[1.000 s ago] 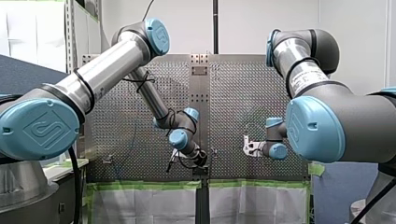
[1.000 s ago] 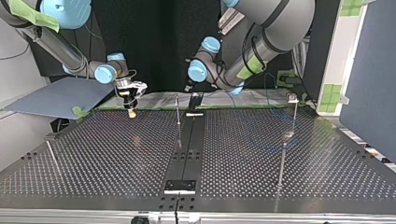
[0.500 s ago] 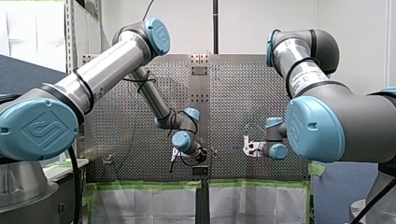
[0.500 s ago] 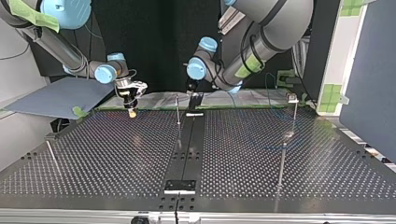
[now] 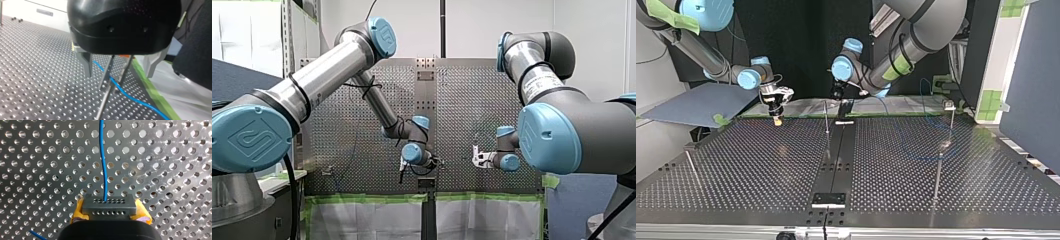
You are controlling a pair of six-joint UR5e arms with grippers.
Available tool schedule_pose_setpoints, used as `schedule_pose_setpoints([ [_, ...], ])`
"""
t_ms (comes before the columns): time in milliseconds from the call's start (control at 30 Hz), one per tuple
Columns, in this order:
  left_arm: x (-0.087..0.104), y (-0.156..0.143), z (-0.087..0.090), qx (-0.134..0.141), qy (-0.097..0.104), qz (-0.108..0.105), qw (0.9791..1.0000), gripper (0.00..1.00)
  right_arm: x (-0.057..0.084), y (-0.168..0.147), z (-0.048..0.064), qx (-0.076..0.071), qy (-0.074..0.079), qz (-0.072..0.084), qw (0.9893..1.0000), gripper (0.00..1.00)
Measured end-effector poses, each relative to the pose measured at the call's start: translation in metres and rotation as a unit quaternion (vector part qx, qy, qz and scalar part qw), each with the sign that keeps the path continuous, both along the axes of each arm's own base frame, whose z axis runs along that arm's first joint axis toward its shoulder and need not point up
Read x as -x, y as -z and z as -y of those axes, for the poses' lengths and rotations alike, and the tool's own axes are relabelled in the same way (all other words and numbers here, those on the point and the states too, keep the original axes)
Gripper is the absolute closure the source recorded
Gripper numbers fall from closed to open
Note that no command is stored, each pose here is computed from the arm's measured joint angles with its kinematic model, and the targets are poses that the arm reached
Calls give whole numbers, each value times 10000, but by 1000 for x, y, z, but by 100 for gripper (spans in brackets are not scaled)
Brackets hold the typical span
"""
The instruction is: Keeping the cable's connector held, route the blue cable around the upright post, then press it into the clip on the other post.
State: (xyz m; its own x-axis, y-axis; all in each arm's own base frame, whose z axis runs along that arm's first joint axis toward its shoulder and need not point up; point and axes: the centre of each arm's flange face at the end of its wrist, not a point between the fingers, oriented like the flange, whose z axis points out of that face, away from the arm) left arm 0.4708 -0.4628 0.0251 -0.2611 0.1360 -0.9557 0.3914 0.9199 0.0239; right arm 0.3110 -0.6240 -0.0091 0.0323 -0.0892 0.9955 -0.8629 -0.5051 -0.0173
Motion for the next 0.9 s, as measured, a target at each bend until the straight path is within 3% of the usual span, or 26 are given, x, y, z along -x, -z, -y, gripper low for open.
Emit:
schedule_pose_setpoints([
  [433,0,-6,16,368,34,364,9987,1,0,1,0,-10,-1,-2,10000,100],
  [600,6,1,15,256,-51,261,9993,1,0,1,0,-13,0,-3,10000,100],
  [900,19,17,18,11,-28,101,9999,1,0,1,0,-15,-1,-3,10000,100],
])
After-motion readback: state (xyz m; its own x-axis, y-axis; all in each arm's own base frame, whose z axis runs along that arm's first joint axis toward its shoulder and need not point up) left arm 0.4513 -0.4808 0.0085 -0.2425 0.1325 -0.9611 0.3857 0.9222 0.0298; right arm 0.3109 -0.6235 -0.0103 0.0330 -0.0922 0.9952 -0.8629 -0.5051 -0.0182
